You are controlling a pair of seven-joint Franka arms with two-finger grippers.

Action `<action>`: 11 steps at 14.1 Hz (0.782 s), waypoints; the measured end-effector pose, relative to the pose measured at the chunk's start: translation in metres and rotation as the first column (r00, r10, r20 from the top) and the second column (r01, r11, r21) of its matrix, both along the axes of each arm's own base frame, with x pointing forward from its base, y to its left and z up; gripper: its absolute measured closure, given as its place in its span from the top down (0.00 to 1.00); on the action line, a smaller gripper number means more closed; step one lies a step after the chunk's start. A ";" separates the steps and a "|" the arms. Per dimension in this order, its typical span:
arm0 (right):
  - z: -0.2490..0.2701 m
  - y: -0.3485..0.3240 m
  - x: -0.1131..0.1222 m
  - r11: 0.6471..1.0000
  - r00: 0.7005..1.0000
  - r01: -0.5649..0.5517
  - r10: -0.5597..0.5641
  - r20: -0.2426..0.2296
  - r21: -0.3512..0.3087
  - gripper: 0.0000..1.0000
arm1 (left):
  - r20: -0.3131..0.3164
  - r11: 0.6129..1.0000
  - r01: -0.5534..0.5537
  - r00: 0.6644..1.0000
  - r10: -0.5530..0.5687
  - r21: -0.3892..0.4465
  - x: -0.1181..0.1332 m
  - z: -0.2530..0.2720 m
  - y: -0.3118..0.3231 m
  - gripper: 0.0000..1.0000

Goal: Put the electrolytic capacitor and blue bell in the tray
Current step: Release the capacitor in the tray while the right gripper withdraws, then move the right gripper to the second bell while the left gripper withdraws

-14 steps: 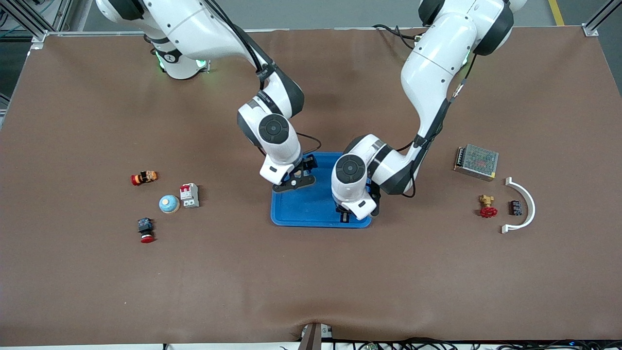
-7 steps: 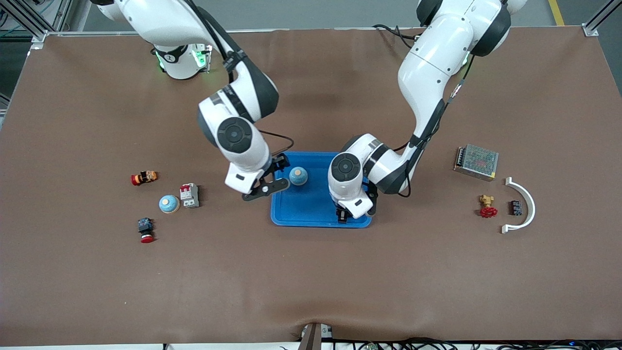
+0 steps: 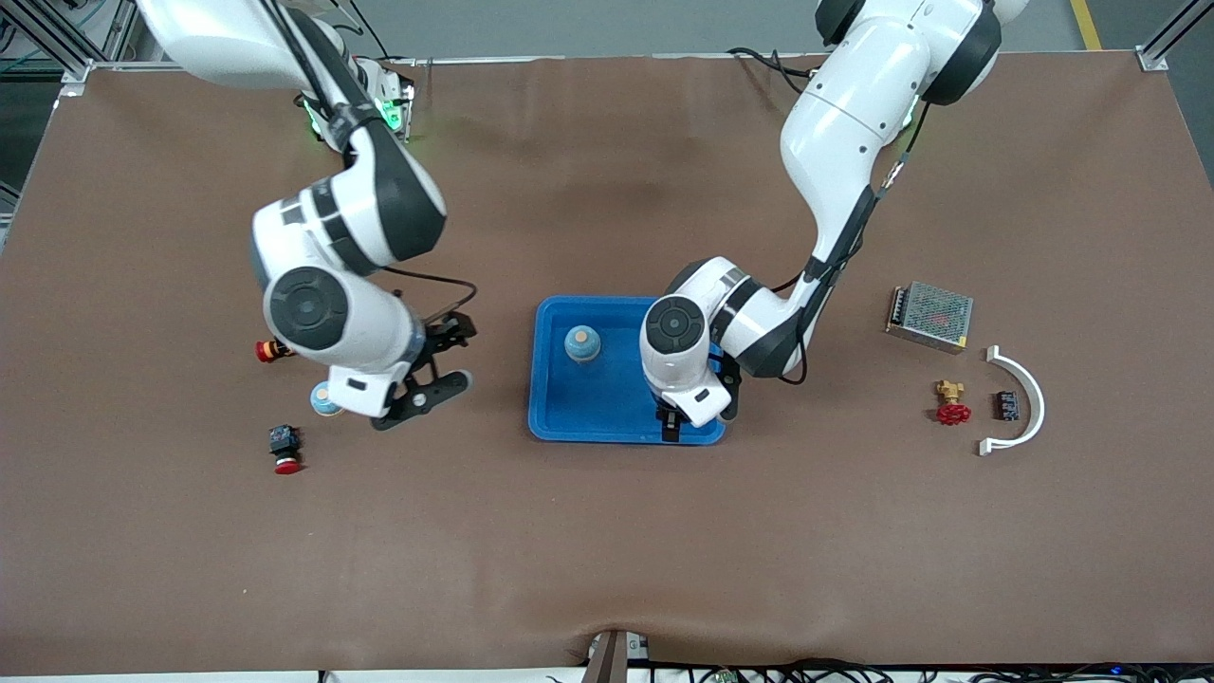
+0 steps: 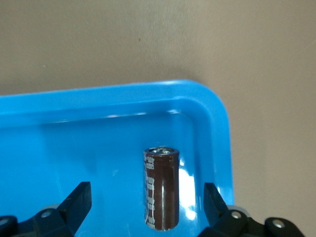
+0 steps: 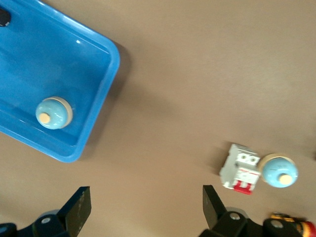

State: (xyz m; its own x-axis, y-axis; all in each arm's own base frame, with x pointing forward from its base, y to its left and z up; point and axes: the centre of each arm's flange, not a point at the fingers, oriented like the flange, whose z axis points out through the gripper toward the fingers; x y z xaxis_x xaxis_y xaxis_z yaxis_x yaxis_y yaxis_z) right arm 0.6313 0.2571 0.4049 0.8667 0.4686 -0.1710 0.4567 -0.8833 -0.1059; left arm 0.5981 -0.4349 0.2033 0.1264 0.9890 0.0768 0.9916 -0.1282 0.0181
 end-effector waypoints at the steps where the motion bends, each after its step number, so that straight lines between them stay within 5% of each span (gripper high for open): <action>1: 0.001 -0.014 0.005 1.000 1.000 -0.015 0.015 0.002 0.007 1.00 | -0.007 1.000 0.006 1.000 -0.006 0.009 0.000 0.006 0.002 1.00; 7: -0.001 -0.086 0.026 0.995 0.996 -0.091 0.091 -0.007 0.040 1.00 | -0.002 0.998 0.066 0.998 -0.066 0.017 0.023 0.048 0.032 1.00; 11: -0.008 -0.131 0.034 0.988 0.989 -0.145 0.146 -0.016 0.056 1.00 | 0.005 0.978 0.206 0.979 -0.206 0.021 0.050 0.086 0.077 1.00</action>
